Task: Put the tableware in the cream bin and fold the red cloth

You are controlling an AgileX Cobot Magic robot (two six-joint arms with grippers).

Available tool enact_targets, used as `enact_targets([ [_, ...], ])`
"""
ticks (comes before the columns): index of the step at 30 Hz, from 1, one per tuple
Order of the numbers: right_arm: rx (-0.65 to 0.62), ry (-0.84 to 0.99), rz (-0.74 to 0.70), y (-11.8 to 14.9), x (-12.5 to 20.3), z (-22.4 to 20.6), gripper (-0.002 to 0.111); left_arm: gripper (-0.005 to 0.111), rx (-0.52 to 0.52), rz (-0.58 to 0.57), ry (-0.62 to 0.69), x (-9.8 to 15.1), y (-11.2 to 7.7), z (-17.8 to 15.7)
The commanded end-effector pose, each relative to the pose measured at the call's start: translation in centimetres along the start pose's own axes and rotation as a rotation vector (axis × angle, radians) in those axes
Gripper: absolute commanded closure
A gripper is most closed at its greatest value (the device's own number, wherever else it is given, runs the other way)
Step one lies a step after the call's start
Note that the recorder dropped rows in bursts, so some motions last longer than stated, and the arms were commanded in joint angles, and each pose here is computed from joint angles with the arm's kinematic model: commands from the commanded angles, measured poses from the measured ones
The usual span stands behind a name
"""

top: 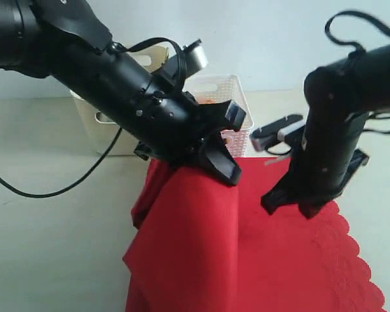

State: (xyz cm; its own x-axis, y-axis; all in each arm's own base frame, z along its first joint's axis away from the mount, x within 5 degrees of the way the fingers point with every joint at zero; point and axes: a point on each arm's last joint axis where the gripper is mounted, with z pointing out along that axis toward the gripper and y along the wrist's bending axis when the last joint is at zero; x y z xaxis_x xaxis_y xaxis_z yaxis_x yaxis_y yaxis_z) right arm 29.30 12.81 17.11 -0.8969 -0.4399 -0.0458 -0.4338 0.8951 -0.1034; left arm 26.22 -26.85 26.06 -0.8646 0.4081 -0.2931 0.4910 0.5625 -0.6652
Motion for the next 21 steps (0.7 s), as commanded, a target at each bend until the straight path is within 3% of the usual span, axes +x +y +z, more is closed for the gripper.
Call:
enact_targets([
  [1, 0.217, -0.107, 0.050, -2.5, 0.2, -6.1, 0.108, 0.107, 0.010, 0.013, -0.052, -0.6, -0.5, 1.9],
  [7, 0.289, -0.176, 0.093, -4.2, 1.3, -9.7, 0.108, 0.103, -0.044, 0.071, -0.109, -0.8, -0.4, 6.1],
  [10, 0.295, -0.157, 0.128, -5.2, 1.7, -9.9, 0.108, 0.081, -0.081, 0.162, -0.131, -0.8, -0.1, 8.0],
  [13, 0.293, -0.142, 0.160, -6.0, 2.0, -9.8, 0.108, 0.047, -0.101, 0.223, -0.128, -0.8, 0.3, 9.0],
  [15, 0.274, -0.152, 0.179, -6.2, 1.9, -9.7, 0.108, 0.020, -0.105, 0.361, -0.108, -0.7, 0.2, 9.1],
  [16, 0.264, -0.158, 0.182, -6.2, 1.9, -9.7, 0.108, 0.013, -0.106, 0.424, -0.106, -0.7, 0.1, 9.1],
  [18, 0.226, -0.173, 0.174, -5.9, 1.7, -9.6, 0.108, 0.007, -0.106, 0.483, -0.114, -0.7, -0.2, 8.7],
  [21, 0.162, -0.186, 0.153, -5.3, 1.5, -9.5, 0.108, 0.010, -0.120, 0.553, -0.091, -0.5, -0.8, 7.8],
])
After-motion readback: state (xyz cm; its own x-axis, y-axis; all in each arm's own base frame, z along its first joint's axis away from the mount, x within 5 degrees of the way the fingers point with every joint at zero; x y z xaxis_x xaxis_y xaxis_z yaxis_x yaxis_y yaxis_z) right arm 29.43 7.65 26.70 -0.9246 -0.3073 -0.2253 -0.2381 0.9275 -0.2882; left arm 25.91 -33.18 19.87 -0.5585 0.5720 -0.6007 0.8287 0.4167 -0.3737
